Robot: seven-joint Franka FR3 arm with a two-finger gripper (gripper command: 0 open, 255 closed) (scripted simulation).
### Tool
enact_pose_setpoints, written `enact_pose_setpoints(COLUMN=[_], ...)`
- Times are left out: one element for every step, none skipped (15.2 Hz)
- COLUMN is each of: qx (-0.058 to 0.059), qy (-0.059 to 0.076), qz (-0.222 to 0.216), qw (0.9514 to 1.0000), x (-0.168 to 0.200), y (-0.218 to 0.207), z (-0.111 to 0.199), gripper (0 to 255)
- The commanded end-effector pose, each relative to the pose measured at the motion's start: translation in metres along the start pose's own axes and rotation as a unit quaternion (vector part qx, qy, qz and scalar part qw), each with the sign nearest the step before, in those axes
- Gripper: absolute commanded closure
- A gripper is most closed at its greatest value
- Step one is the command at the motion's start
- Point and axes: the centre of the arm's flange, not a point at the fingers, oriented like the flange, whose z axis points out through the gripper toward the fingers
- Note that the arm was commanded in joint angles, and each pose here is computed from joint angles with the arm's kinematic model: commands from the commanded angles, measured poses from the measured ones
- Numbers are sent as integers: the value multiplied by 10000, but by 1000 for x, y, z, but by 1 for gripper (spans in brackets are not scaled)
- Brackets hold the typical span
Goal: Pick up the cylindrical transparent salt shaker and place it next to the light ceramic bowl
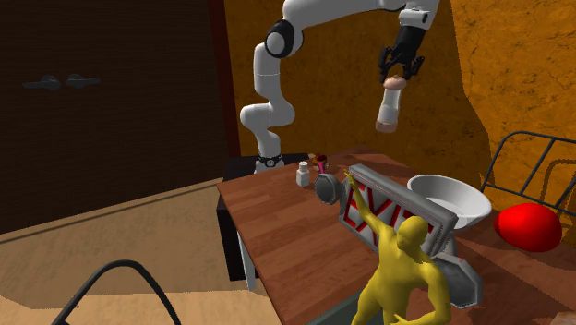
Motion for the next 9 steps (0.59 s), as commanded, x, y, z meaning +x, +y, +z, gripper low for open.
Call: enact_pose_setpoints(qx=[4,4,4,4,4,4,4,4,4], qy=[0,0,0,0,0,0,0,0,0], qz=[3,3,3,3,3,3,3,3,3], qw=[10000,10000,10000,10000,10000,10000,10000,10000,10000], x=[0,0,0,0,0,0,0,-1,-1], y=[-1,-3,-4,-5,-6,-7,-8,-9,-11], z=[11,16,21,26,32,37,42,47,52], gripper=[255,255,255,255,255,255,255,255,255])
